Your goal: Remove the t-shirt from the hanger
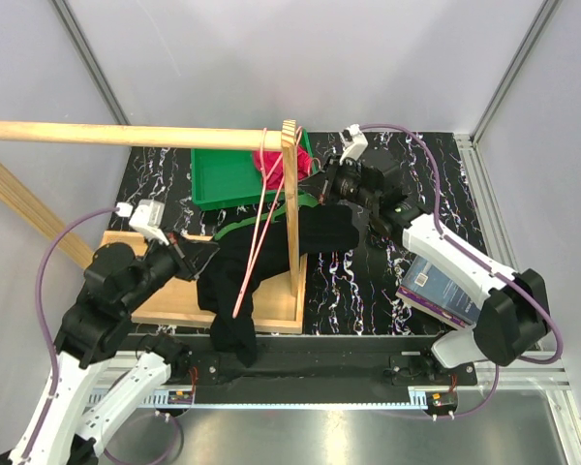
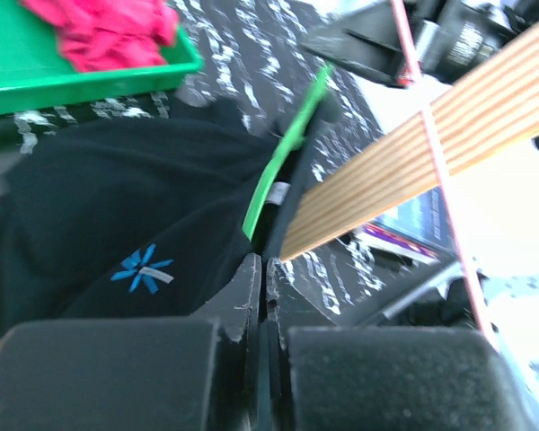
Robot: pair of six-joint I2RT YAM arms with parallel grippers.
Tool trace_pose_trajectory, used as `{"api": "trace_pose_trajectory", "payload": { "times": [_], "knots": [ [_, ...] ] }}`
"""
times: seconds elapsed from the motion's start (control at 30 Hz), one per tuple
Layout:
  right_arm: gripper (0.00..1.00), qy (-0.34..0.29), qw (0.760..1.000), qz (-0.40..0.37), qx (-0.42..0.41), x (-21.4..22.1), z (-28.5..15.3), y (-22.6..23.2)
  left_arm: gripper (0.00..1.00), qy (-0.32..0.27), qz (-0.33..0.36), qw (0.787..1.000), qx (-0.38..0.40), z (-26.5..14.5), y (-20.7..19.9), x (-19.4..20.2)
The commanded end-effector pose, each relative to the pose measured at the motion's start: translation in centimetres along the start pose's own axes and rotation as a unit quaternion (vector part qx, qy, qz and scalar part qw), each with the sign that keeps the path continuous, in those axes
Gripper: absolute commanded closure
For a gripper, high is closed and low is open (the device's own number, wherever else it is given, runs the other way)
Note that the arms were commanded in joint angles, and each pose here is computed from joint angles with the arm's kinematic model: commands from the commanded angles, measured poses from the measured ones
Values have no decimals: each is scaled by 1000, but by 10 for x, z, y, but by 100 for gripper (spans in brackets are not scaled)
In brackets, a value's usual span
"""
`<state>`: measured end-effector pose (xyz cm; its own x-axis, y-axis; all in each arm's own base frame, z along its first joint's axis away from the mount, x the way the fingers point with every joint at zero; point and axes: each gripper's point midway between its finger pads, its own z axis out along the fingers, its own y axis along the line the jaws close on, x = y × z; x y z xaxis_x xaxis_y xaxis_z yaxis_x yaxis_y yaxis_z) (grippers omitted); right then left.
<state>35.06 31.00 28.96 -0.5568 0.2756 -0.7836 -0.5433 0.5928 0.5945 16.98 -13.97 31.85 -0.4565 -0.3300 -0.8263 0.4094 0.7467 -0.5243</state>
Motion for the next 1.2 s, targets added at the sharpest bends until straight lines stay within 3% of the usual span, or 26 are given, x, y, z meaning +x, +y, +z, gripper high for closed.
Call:
{"api": "trace_pose_trajectory", "payload": {
  "times": [0.0,0.13,0.3,0.6,0.67,0.7,0.73,0.8,0.97,1.07,1.17],
  "knots": [
    [100,-93,995,4,48,-50,-18,-20,100,-57,20,995,-79,-29,26,-16],
    [100,-102,992,34,74,-53,-21,-38,100,-56,16,996,-73,-36,28,-6],
    [100,-95,995,35,23,-56,-11,-22,100,-30,-1,997,-65,-25,30,11],
    [100,-40,997,-5,-59,-54,8,8,100,-50,9,998,-37,-4,7,-27],
    [100,-26,997,-18,-67,-50,10,11,89,-61,13,998,-31,-5,0,-40],
    [100,-23,997,-23,-71,-51,12,13,76,-61,16,998,-31,-5,-1,-42],
    [100,-17,996,-32,-78,-48,13,16,49,-67,16,997,-31,-7,-2,-45],
    [100,-12,996,-42,-84,-46,14,19,34,-88,8,995,-36,-16,-3,-52],
    [100,-2,995,-52,-88,-41,16,20,20,-100,-30,992,-65,-33,9,-45],
    [100,11,992,-59,-108,-34,19,29,15,-107,-39,992,-57,-38,7,-43],
    [100,24,989,-73,-125,-25,23,44,13,-77,-32,996,-17,-26,-10,-41]
  ]
}}
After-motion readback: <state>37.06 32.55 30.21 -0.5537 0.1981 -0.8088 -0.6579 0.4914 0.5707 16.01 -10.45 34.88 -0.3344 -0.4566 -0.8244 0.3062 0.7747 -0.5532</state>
